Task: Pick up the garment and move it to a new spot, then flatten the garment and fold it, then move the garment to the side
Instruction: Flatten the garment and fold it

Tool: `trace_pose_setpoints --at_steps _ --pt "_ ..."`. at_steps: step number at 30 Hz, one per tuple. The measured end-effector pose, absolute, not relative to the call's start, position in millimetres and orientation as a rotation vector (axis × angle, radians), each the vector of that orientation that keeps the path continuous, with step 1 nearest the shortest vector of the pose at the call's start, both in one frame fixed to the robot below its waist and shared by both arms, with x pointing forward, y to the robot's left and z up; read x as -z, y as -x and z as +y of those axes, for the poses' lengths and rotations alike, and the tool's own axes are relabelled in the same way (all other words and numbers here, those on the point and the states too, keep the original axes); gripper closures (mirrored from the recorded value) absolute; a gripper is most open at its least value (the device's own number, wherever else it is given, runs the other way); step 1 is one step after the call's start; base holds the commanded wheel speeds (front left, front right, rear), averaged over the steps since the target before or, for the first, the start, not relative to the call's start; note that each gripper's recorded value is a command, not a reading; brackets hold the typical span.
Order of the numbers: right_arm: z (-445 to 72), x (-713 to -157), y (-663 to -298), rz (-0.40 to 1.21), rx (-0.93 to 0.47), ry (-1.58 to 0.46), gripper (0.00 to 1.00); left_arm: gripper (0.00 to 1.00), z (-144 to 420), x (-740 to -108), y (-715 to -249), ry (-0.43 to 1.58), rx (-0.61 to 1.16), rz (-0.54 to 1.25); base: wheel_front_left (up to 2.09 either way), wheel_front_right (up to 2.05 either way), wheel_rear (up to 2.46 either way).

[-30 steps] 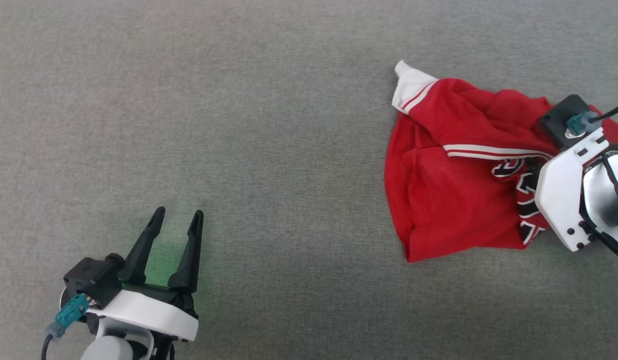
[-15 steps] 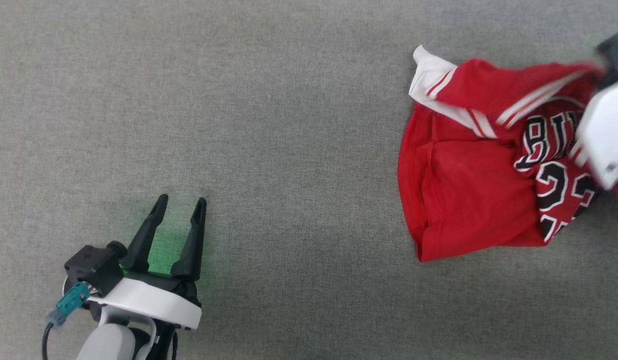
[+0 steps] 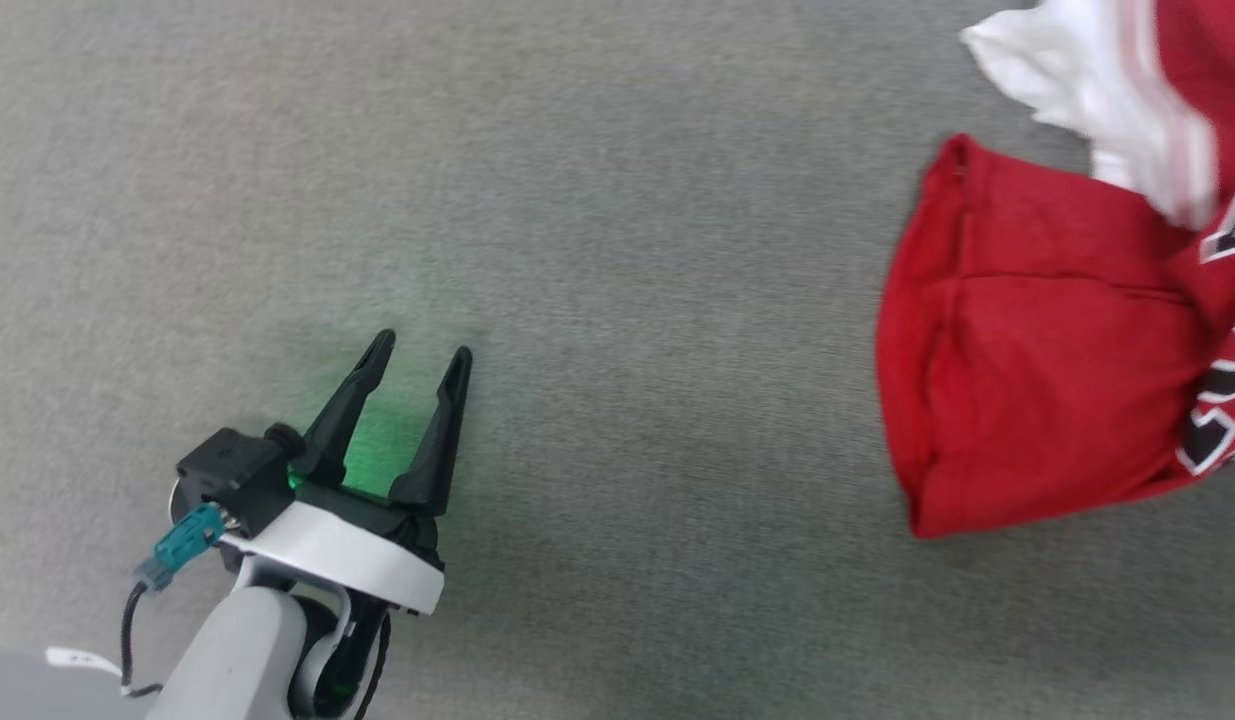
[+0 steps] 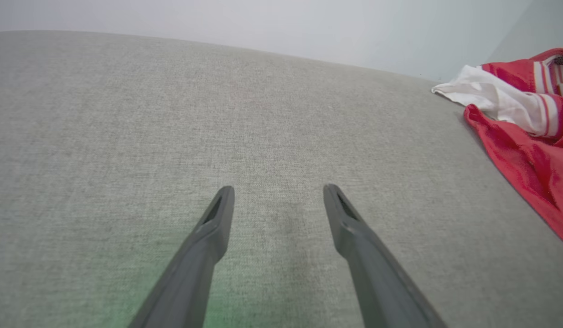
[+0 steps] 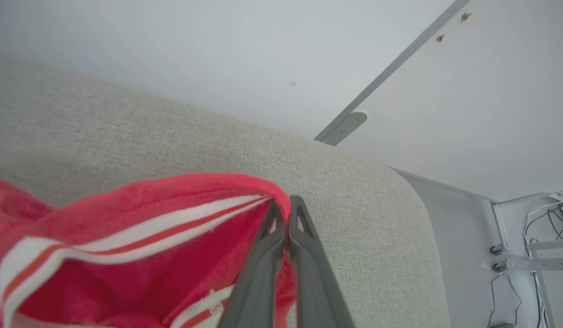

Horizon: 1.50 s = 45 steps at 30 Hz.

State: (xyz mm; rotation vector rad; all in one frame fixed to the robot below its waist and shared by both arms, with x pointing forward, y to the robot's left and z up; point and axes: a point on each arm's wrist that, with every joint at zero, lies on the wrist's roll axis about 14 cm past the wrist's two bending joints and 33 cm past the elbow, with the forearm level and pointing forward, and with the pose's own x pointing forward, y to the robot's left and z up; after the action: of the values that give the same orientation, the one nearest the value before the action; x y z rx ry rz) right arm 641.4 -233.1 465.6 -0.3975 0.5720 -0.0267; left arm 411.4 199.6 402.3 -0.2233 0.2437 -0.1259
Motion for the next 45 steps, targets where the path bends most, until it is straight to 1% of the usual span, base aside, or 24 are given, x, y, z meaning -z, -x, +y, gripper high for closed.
trace_pose_setpoints --at_steps 3,7,9,10,11,13,15,19,22,26,27,28,31,36,40,43,45 --pt "-241 -453 -650 0.579 0.085 0.357 1.0 0.0 203 -402 -411 0.215 0.12 0.248 0.0 0.0 0.0" --pt "-230 -428 -650 0.595 0.087 0.304 1.0 0.0 208 -405 -412 0.214 0.107 0.242 0.0 0.0 0.0" --pt "-225 -428 -650 0.565 0.079 0.301 0.58 0.0 206 -410 -414 0.225 0.114 0.227 0.0 0.0 0.0" --pt "-221 -431 -650 0.542 0.067 0.299 0.27 0.0 204 -412 -415 0.229 0.125 0.22 0.0 0.0 0.0" --pt "-213 -433 -650 0.519 0.041 0.299 0.0 0.0 201 -414 -415 0.218 0.148 0.219 0.0 0.0 0.0" --pt "-200 -438 -646 0.48 -0.005 0.27 0.0 0.0 198 -422 -417 0.173 0.197 0.208 0.0 0.0 0.0" --pt "-195 -449 -641 0.427 -0.035 0.281 0.0 0.0 196 -434 -424 0.132 0.24 0.176 0.0 0.0 0.0" --pt "-207 -488 -629 0.293 -0.046 0.29 0.0 0.0 178 -472 -447 0.063 0.364 0.069 0.0 0.0 0.0" --pt "-212 -518 -613 0.187 -0.057 0.274 0.0 0.0 152 -493 -454 0.01 0.5 0.018 0.0 0.0 0.0" --pt "-226 -556 -581 0.04 -0.033 0.202 0.0 0.0 111 -501 -447 -0.066 0.72 0.025 0.0 0.0 0.0" --pt "-229 -561 -570 0.011 -0.025 0.159 0.0 0.0 103 -500 -445 -0.077 0.768 0.041 0.0 0.0 0.0" --pt "-233 -560 -544 -0.008 -0.014 0.126 0.0 0.0 88 -499 -443 -0.11 0.852 0.076 0.0 0.0 0.0" --pt "-250 -550 -503 -0.008 0.026 0.1 0.0 0.0 55 -502 -441 -0.09 0.966 0.166 0.0 0.0 0.0" --pt "-271 -531 -443 0.014 0.11 0.008 0.0 0.0 -1 -495 -426 -0.09 1.15 0.38 0.0 0.0 0.0" --pt "-289 -528 -412 0.007 0.187 -0.016 0.0 0.0 -35 -488 -416 -0.126 1.261 0.506 0.0 0.0 0.0" --pt "-299 -531 -399 -0.012 0.232 -0.015 0.0 0.0 -50 -466 -396 -0.174 1.341 0.647 0.0 0.0 0.0" --pt "-303 -530 -392 -0.011 0.252 -0.01 0.0 0.0 -56 -451 -386 -0.194 1.381 0.711 0.0 0.0 0.0"
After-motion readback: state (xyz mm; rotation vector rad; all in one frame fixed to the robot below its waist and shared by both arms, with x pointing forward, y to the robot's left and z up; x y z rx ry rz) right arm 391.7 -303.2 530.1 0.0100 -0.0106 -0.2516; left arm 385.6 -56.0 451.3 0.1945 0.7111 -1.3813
